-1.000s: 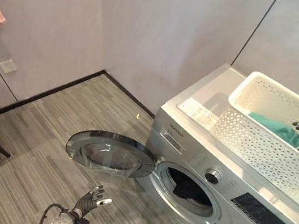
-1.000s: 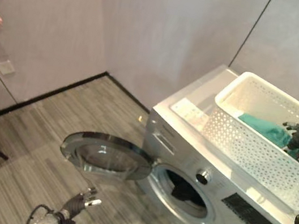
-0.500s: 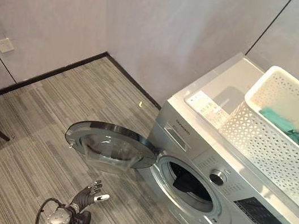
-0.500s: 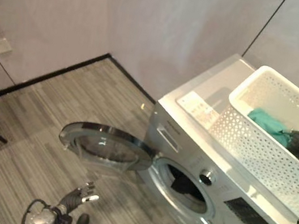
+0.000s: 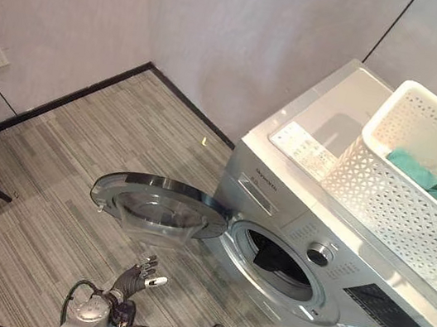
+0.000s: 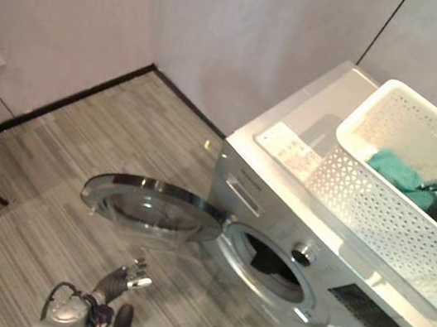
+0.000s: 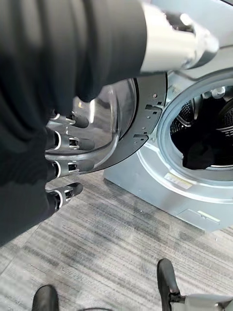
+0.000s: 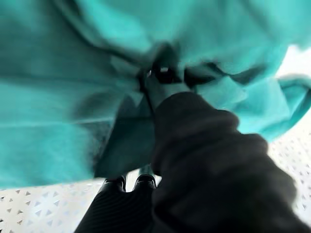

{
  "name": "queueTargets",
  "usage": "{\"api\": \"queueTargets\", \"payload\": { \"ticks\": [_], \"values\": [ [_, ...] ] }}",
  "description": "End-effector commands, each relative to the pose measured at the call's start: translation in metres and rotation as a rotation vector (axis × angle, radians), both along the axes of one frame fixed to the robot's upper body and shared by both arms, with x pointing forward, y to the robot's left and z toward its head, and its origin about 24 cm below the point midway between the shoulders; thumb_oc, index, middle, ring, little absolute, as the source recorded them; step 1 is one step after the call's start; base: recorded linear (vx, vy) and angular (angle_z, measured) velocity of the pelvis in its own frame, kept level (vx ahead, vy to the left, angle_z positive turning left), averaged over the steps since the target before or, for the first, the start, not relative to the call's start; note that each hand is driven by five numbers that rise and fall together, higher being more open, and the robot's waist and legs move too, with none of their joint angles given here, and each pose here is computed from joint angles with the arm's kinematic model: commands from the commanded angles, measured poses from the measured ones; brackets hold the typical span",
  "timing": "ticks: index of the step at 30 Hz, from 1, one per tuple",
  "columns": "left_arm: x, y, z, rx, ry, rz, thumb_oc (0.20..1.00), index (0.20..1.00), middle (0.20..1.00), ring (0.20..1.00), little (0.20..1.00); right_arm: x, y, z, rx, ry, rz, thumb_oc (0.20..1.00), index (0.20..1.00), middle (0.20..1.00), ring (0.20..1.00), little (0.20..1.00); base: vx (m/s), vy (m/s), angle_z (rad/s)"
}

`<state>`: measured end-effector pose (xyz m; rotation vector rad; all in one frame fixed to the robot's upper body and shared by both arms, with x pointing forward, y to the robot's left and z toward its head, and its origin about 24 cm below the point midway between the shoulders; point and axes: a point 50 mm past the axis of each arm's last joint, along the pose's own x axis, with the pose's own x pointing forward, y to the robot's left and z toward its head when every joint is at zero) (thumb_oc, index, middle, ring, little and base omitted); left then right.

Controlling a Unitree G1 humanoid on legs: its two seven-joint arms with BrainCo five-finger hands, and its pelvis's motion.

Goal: Grab the laundry basket,head to the washer,open it,put in the laundry and shut it.

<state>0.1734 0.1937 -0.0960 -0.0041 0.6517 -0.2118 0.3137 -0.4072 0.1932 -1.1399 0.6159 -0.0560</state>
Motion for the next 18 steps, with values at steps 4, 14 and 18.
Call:
{"api": "queueTargets", "payload": {
  "ticks": [4,14,18],
  "values": [
    [0.014,0.004,0.008,0.047,-0.071,-0.013,1.000,1.000,1.000,1.000,1.000,0.007,0.002,0.014,0.141,-0.227,-0.037,0.200,0.200,0.200,0.200,0.200,0.00,0.024,0.00],
    [0.018,0.013,0.010,0.123,-0.097,0.029,1.000,1.000,1.000,1.000,1.000,0.011,0.016,0.084,0.032,-0.708,0.006,0.200,0.200,0.200,0.200,0.200,0.00,0.006,0.00],
    [0.017,0.017,0.011,0.152,-0.100,0.043,1.000,1.000,1.000,1.000,1.000,-0.001,0.025,0.130,-0.108,-0.969,0.006,0.200,0.200,0.200,0.200,0.200,0.00,0.029,0.00]
  ]
}}
